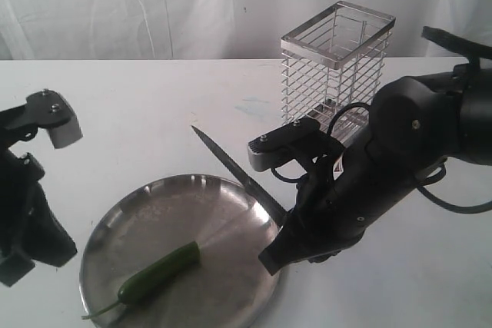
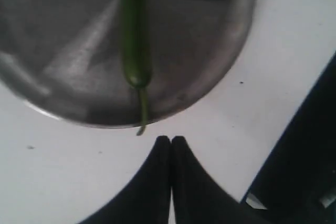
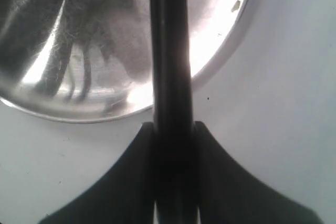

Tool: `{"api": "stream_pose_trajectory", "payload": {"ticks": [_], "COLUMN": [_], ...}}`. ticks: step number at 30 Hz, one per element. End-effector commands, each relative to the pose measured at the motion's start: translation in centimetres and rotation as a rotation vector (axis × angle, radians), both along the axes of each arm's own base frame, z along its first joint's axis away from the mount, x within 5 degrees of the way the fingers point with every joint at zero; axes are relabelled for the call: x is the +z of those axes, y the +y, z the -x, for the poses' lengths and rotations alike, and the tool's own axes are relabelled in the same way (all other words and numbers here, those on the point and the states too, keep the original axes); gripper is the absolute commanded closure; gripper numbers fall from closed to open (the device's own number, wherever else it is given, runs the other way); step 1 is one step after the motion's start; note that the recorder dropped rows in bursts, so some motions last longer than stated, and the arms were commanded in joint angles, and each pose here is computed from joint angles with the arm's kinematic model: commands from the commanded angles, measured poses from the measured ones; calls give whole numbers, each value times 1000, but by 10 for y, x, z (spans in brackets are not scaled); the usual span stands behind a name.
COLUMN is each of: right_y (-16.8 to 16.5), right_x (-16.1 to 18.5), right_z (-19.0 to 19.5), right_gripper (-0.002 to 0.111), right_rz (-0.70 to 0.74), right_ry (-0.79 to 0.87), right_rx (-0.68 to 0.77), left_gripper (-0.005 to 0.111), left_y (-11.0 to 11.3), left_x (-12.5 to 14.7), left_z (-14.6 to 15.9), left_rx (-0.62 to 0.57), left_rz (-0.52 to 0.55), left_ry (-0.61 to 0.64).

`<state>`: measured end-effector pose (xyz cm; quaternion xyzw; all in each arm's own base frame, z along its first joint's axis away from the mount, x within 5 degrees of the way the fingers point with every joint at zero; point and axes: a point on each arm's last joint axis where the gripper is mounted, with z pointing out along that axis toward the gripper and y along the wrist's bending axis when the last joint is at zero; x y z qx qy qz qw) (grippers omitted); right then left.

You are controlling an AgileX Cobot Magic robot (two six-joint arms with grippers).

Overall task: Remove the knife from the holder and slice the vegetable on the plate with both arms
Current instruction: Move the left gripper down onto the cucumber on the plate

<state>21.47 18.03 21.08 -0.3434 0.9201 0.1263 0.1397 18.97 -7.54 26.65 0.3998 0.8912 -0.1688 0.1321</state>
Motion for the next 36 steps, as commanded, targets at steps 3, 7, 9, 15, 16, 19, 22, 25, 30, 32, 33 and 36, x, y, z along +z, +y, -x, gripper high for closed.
{"api": "stream_pose_trajectory", "payload": {"ticks": [3,7,9,15,16,19,22,25,30,32,33,36], "right_y": [1,1,1,1,1,1,1,0,-1,-1,-1,-1], "right_x": [1,1,1,1,1,1,1,1,1,1,1,1], "right_z": [0,0,0,0,0,0,-1,-2,-3,-3,-3,-3], "right_gripper": [108,108,108,108,108,108,108,108,108,108,108,108], "right_rz": [-7,-7,-7,-7,-8,-8,-10,3,10,9,9,9], "right_ry": [-9,-9,-9,-9,-10,-10,-16,-30,-35,-36,-36,-36], "right_rx": [-4,-4,-4,-4,-4,-4,-5,-3,-9,-9,-9,-9], "left_gripper": [64,45,45,45,45,45,45,45,45,45,45,48], "left_y": [-9,-18,-22,-42,-42,-42,-43,-43,-44,-44,-44,-44], "left_x": [-23,-38,-46,-65,-69,-82,-95,-105,-111,-113,-115,-119], "left_z": [11,7,7,-2,-6,-16,-21,-25,-28,-28,-28,-29], "left_rx": [-165,-103,-133,-228,-228,-212,-205,-197,-186,-185,-186,-187], "left_rz": [102,137,114,49,25,-18,-41,-60,-70,-71,-73,-79], "left_ry": [-37,-162,-200,-276,-295,-302,-266,-252,-243,-235,-229,-212]}}
